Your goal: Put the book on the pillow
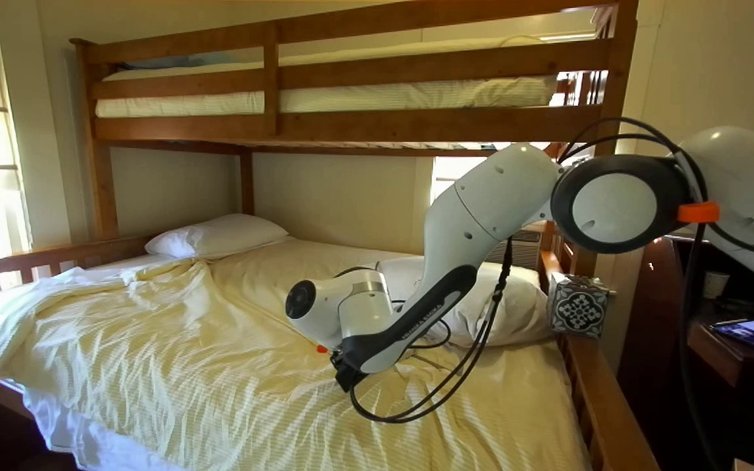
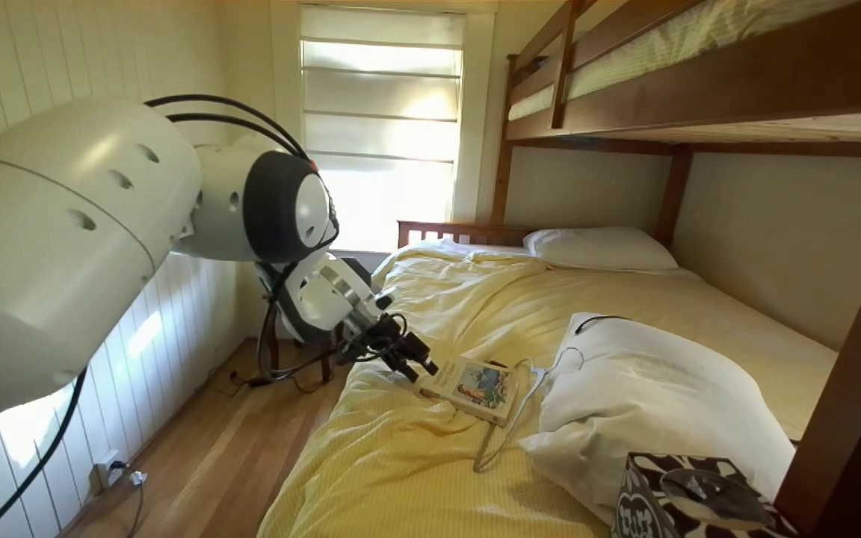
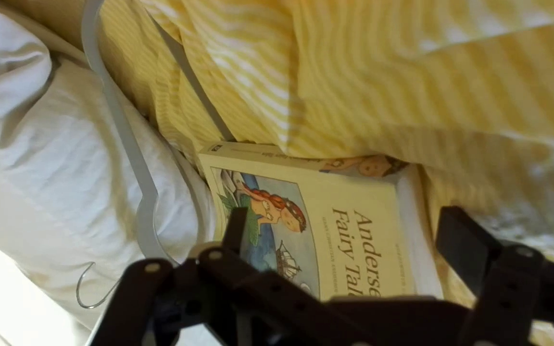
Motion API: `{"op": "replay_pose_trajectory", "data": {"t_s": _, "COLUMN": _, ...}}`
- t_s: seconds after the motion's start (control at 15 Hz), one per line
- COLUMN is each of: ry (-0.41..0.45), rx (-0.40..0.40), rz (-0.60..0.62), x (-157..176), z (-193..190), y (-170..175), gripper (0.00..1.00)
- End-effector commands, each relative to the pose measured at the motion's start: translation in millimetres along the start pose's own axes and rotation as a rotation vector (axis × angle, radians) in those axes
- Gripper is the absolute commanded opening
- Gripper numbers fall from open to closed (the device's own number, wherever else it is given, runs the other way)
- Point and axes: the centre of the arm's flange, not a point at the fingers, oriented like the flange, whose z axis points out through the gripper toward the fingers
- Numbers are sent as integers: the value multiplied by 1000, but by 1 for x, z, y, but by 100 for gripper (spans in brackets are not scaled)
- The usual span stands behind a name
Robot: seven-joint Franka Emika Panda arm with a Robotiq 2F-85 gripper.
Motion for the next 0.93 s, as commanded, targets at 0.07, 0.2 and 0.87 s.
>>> {"op": "replay_pose_trajectory", "data": {"t_s": 0.07, "ry": 3, "rx": -29, "rz": -28, "x": 5, "z": -1, "y": -5, "gripper": 100}}
{"op": "replay_pose_trajectory", "data": {"t_s": 0.2, "ry": 4, "rx": -43, "rz": -43, "x": 10, "z": -1, "y": -5, "gripper": 100}}
{"op": "replay_pose_trajectory", "data": {"t_s": 0.87, "ry": -119, "rx": -89, "rz": -353, "x": 33, "z": 11, "y": 29, "gripper": 100}}
